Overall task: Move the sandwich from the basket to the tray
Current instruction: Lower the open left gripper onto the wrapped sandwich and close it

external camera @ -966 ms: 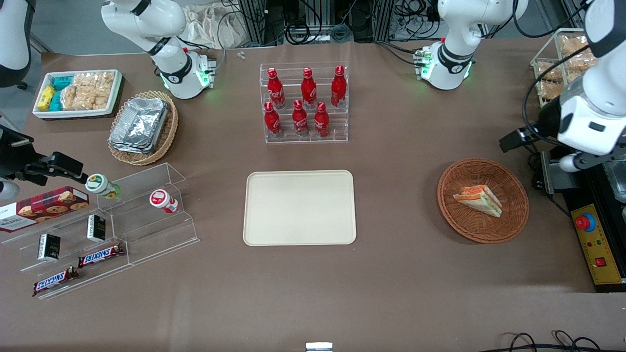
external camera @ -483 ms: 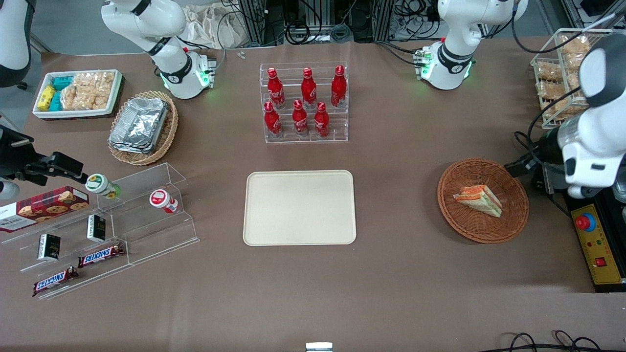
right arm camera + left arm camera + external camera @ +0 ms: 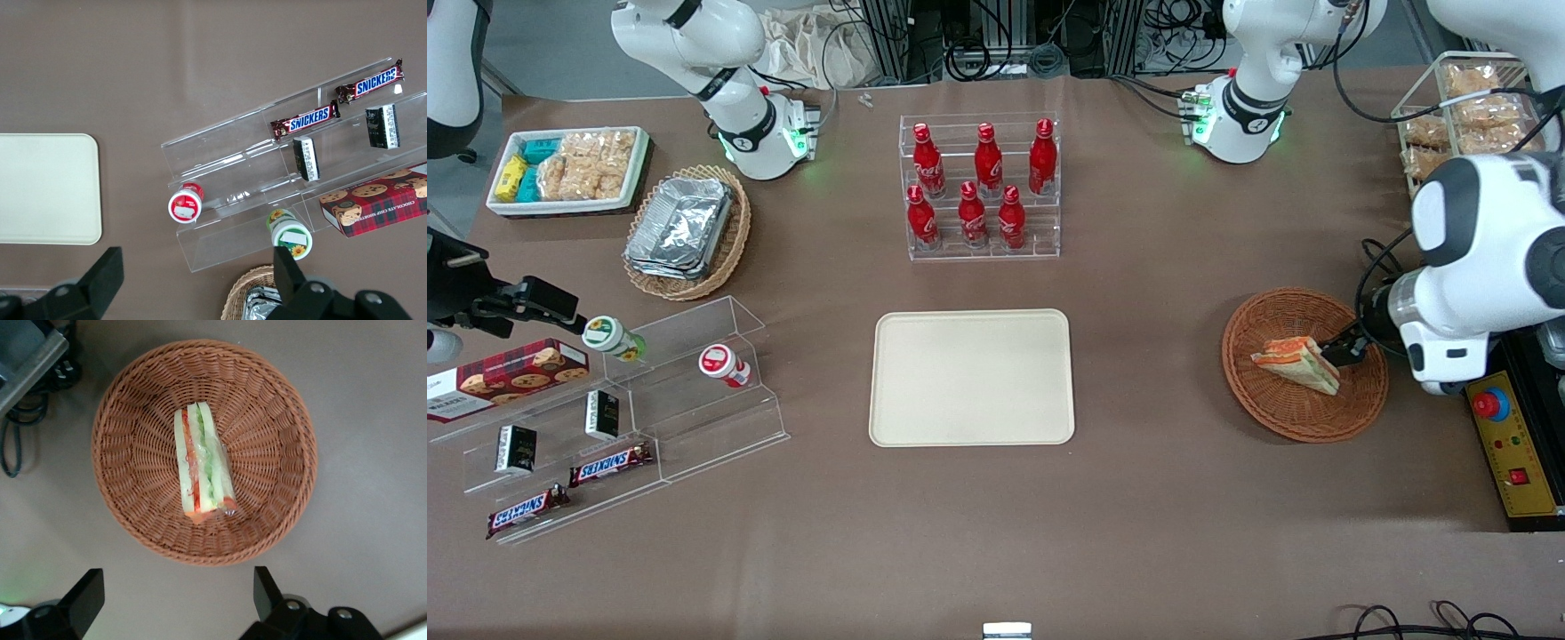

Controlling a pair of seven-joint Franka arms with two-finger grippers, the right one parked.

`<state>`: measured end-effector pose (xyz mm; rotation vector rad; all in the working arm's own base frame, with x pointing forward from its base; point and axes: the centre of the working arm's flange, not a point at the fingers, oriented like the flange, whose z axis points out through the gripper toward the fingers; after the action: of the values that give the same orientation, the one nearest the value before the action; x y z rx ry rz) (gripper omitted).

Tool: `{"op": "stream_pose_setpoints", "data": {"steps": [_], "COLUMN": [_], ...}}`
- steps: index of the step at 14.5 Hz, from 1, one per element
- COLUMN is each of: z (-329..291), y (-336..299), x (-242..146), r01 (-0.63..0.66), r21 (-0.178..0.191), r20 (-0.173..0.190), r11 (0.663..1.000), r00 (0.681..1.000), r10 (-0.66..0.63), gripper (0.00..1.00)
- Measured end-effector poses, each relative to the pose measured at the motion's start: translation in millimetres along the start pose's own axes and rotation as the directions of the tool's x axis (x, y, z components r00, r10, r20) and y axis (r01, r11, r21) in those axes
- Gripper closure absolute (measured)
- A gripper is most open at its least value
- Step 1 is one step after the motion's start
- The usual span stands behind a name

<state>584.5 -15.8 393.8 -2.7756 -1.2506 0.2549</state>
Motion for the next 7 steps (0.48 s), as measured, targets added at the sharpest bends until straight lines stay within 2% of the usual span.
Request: {"op": "stream_pose_setpoints", "data": {"steps": [7], "z": [85], "y": [-23], "x": [11], "r01": [0.098], "r21": [-0.050], "r20": [-0.023], "r11": [0.994], "r00": [0.995], "r10": [-0.099], "gripper": [0.00]}}
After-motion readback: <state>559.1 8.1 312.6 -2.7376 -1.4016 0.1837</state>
